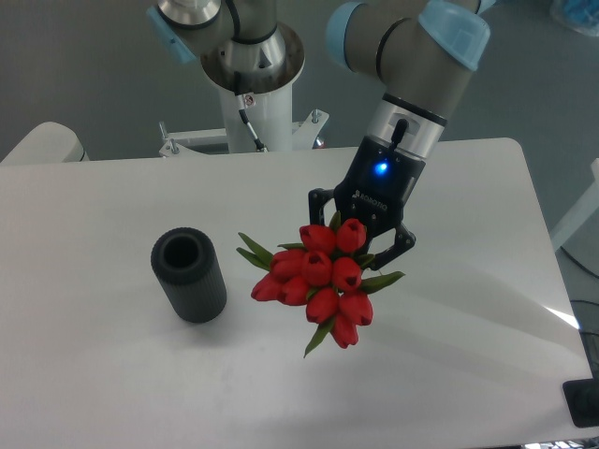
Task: Insert the flowers into the vase
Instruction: 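Carry the red tulip bouquet with the gripper over the grey vase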
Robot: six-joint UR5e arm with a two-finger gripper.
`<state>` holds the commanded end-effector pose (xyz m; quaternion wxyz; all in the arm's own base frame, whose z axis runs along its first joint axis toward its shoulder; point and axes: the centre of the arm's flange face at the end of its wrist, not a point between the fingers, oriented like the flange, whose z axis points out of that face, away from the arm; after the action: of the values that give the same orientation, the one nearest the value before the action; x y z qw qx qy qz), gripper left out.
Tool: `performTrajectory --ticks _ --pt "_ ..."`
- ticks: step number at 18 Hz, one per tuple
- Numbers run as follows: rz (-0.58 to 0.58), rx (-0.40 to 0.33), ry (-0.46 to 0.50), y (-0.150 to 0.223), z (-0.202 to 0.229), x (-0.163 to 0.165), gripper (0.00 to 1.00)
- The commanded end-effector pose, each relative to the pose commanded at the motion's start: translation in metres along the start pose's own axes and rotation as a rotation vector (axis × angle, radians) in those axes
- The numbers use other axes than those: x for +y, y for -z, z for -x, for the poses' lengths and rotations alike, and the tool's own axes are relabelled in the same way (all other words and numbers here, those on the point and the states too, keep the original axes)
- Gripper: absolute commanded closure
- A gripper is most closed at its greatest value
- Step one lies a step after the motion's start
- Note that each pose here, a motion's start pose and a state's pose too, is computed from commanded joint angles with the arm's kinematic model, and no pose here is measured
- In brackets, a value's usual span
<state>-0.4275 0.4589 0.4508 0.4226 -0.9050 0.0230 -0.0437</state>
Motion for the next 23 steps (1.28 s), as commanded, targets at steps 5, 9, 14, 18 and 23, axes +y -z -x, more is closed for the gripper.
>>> performTrajectory --ticks 5,9,14,18,23 --pt "-0.006 0.008 0.018 -0.001 -0.011 -0.008 0.68" --pt "-0.029 0.014 0.066 0.005 -0.019 -0.017 0.67" --pt "-0.047 0.031 0.14 0.002 -0.044 -0.042 0.67" --pt "-0.054 0.06 0.138 -0.015 -0.069 -0.057 0.67" --pt "-0.059 0.073 0.109 -0.02 -0.083 -0.069 0.68"
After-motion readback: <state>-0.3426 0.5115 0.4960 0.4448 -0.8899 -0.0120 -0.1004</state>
